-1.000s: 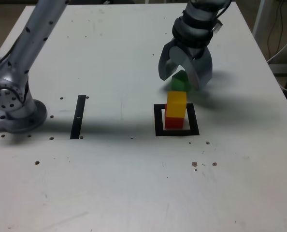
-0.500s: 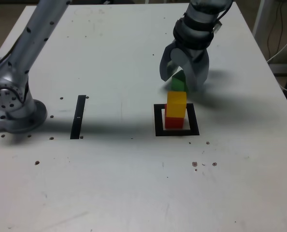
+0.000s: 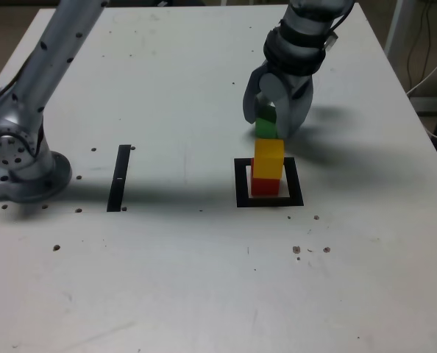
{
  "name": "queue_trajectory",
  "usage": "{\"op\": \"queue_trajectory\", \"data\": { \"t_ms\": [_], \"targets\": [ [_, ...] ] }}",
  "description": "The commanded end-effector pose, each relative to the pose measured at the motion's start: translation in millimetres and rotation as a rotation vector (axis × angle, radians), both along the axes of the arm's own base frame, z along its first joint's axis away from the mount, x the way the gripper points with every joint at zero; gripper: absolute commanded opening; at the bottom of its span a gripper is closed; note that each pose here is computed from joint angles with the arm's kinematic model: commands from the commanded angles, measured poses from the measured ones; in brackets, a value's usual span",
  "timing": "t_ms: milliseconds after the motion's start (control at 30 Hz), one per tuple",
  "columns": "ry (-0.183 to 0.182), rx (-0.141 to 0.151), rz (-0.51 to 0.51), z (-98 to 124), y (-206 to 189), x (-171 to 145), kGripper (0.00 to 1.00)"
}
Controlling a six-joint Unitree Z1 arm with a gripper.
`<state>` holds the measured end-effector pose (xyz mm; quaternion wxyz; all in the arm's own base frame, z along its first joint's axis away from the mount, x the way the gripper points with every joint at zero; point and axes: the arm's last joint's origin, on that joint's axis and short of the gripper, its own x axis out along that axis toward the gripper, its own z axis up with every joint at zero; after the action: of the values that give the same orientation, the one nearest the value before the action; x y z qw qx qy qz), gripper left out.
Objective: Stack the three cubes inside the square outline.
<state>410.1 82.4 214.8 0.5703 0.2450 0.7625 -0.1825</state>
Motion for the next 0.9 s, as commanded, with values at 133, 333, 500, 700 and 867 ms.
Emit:
{"op": "queue_trajectory", "data": {
  "t_ms": [133, 333, 500, 700, 867],
  "targets": [
    [-0.001, 0.004, 0.000, 2.9, -1.2, -1.6, 0.39],
    [-0.014, 0.024, 0.016, 18.2, -1.5, -7.5, 0.39],
    [-0.037, 0.038, 0.040, 43.9, -3.0, -17.4, 0.39],
    [-0.056, 0.035, 0.091, 71.9, -6.0, -28.4, 0.39],
    [-0.068, 0.030, 0.153, 93.7, -15.6, -35.0, 0.39]
  ]
}}
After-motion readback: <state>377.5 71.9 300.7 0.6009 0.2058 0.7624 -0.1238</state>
